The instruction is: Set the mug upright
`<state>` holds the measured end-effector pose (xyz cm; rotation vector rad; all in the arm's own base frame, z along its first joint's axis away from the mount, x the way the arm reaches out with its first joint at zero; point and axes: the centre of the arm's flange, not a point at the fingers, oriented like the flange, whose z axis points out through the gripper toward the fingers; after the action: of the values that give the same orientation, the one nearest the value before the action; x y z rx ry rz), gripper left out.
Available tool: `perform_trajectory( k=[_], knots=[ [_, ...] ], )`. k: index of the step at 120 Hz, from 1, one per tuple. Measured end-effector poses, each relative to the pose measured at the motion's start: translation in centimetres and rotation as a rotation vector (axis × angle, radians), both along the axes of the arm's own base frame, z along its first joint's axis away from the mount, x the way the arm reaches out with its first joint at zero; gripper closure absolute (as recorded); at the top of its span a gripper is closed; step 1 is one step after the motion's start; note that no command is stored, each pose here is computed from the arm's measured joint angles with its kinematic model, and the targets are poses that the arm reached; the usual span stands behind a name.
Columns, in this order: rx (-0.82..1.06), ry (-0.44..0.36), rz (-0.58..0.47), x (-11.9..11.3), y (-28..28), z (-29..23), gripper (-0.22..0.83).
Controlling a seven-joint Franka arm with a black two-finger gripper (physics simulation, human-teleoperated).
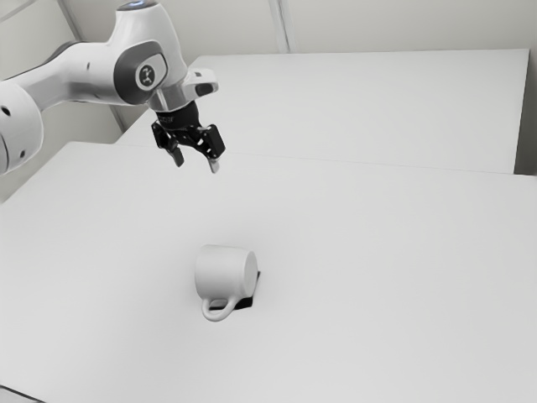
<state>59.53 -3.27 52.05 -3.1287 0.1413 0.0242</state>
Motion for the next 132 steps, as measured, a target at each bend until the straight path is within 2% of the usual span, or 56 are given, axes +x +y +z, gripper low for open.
perform_trajectory(
  k=[16,41,63,72,108,132],
  knots=[
    [0.000,0.011,0.012,-0.3,1.0,-1.0,0.00],
    [-0.246,0.146,0.116,-2.3,3.4,-8.5,0.00],
    [-0.412,0.229,0.167,-2.4,4.5,-12.5,0.00],
    [-0.451,0.246,0.176,-2.5,4.9,-13.5,0.00],
    [-0.592,0.320,0.281,-5.8,9.3,-17.2,0.00],
    [-0.736,0.339,0.347,-7.2,9.0,-19.0,0.00]
  ],
)
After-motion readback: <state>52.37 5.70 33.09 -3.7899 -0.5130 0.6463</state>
